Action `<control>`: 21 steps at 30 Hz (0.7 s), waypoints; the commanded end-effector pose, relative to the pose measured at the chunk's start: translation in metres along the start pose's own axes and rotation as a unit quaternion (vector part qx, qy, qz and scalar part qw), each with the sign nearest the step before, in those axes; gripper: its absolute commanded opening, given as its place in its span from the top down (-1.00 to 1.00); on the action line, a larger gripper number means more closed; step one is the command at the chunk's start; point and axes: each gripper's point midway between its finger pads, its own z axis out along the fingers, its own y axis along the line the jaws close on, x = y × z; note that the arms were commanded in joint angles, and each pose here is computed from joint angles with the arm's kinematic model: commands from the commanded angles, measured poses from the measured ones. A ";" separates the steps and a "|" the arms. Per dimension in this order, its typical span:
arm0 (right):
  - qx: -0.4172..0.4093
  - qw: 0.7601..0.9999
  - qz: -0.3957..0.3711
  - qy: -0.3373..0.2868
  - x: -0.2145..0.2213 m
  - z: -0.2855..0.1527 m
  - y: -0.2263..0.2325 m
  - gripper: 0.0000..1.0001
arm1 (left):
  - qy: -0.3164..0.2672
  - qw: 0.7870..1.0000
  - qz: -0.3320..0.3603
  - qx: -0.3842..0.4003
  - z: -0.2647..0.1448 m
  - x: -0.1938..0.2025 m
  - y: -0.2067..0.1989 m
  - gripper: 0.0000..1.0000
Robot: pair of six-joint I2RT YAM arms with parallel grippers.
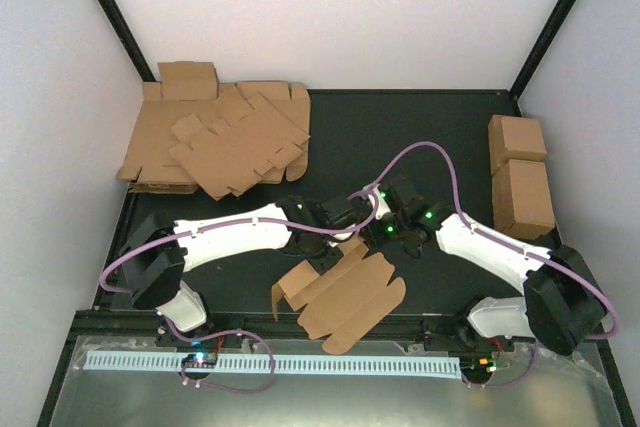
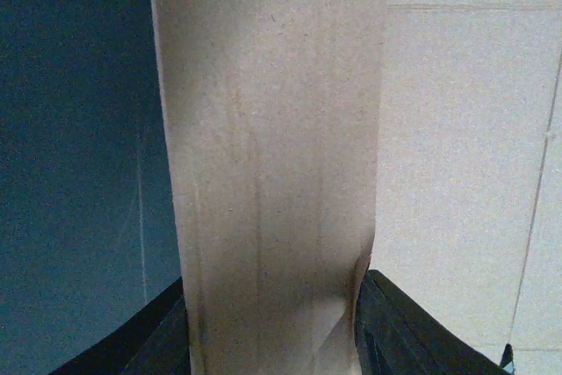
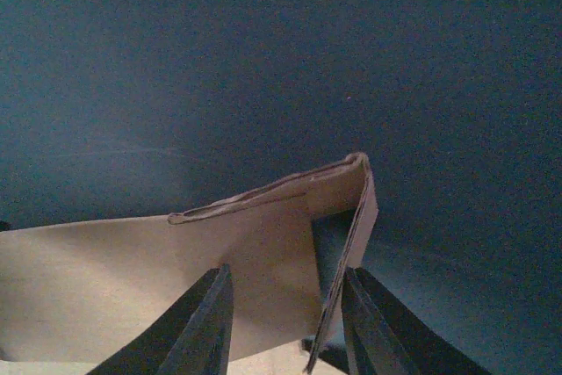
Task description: Fold the paper box
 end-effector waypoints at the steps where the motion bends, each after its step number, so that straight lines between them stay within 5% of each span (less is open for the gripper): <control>1: -0.021 1.000 -0.012 0.013 0.009 0.000 0.010 0.19 | -0.045 0.999 -0.005 0.010 -0.011 -0.021 -0.002 0.09; 21: 0.075 0.996 -0.023 -0.031 -0.015 0.004 -0.022 0.31 | -0.048 0.999 -0.001 0.012 -0.014 -0.023 -0.003 0.09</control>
